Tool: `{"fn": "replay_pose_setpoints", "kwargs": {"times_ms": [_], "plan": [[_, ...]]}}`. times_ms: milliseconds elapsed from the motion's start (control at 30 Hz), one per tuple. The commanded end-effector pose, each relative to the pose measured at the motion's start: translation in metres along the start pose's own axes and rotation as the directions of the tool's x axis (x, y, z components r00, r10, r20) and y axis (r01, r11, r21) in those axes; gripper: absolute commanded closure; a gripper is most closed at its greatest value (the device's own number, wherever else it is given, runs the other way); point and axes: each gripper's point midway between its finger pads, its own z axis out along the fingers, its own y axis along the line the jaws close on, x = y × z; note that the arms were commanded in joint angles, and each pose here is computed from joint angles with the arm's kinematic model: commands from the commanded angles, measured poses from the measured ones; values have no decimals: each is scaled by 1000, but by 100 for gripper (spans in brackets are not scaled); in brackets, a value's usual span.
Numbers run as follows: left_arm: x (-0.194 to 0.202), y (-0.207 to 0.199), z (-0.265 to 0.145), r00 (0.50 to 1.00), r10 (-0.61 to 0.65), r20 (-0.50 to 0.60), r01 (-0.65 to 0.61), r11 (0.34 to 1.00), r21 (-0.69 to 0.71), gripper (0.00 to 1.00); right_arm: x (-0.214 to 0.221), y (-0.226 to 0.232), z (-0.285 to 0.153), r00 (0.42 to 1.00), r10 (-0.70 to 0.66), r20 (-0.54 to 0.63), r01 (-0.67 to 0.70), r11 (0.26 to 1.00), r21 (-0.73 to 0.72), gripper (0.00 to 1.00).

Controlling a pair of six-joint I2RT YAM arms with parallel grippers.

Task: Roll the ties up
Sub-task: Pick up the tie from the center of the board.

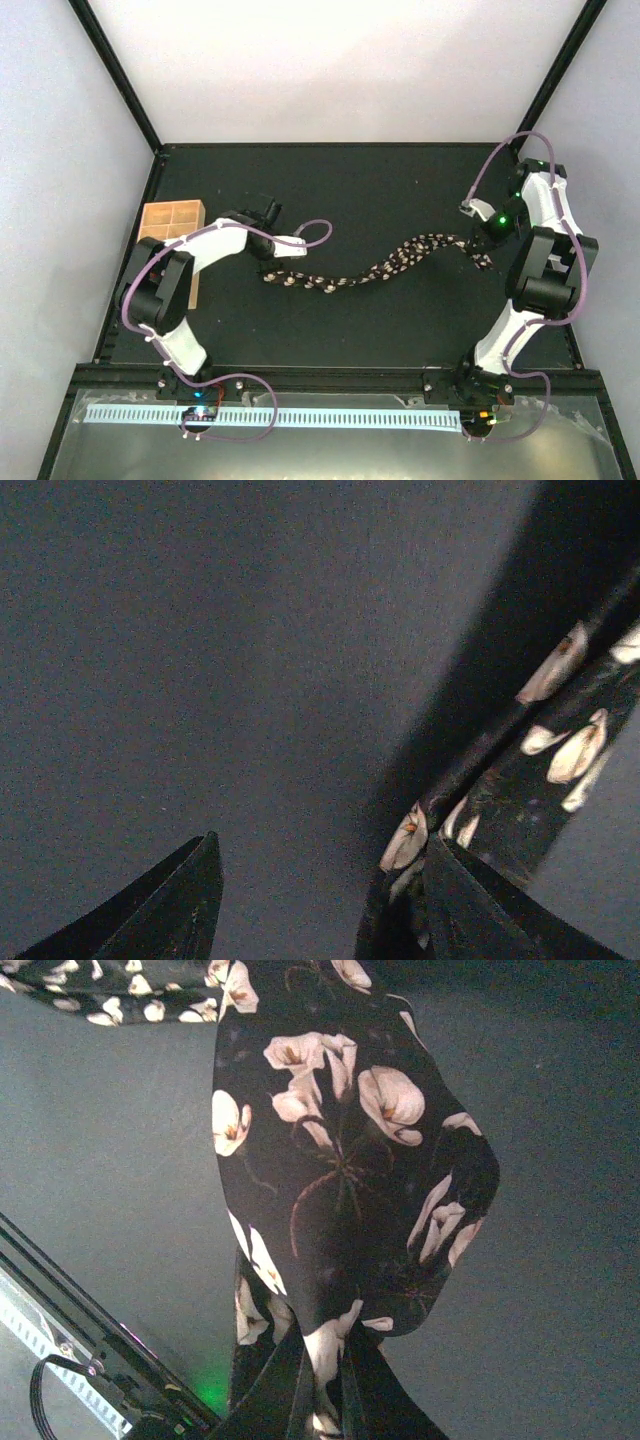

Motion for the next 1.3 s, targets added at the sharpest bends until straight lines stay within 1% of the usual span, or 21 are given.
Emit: {"fn": "replay_pose_setpoints", "kwargs": {"times_ms": [0,67,167,300,433,533,633,700,767,933,1167,1233,1267], "plan": [[12,19,4,996,39,-76,-42,999,-32,43,16,-7,3,998,39,-47,-39,999,5,98],[16,13,5,997,37,-73,-36,999,13,43,22,-11,6,997,50,-60,-50,999,1,98],[20,-6,5,995,69,-74,-61,993,105,44,26,-17,7,995,70,-69,-71,997,-2,98],[28,-19,3,993,78,-87,-63,984,165,45,32,-23,7,993,82,-80,-82,997,4,98],[30,-32,-8,994,89,-58,-75,973,219,44,37,-26,8,992,93,-86,-93,996,2,98],[21,-31,-20,998,52,-22,-46,969,242,39,34,-25,10,992,98,-76,-100,995,-16,98],[10,-20,-33,1000,-27,4,25,962,273,38,34,-23,13,992,102,-74,-105,994,-32,98],[7,-16,-37,997,-82,11,74,943,324,38,34,-24,14,991,104,-79,-107,994,-37,98],[10,-22,-37,992,-125,-9,119,909,399,38,35,-24,15,991,102,-83,-106,994,-37,98],[19,-44,-33,990,-135,-49,141,852,504,35,35,-27,15,991,100,-90,-103,994,-27,98],[36,-68,-23,982,-142,-124,187,799,571,35,40,-27,18,988,100,-115,-104,994,-30,98],[42,-72,-17,979,-137,-148,198,796,572,38,43,-28,20,987,96,-127,-101,995,-29,98],[46,-74,-14,978,-136,-161,204,798,566,41,43,-29,20,987,93,-132,-97,995,-27,98]]}}
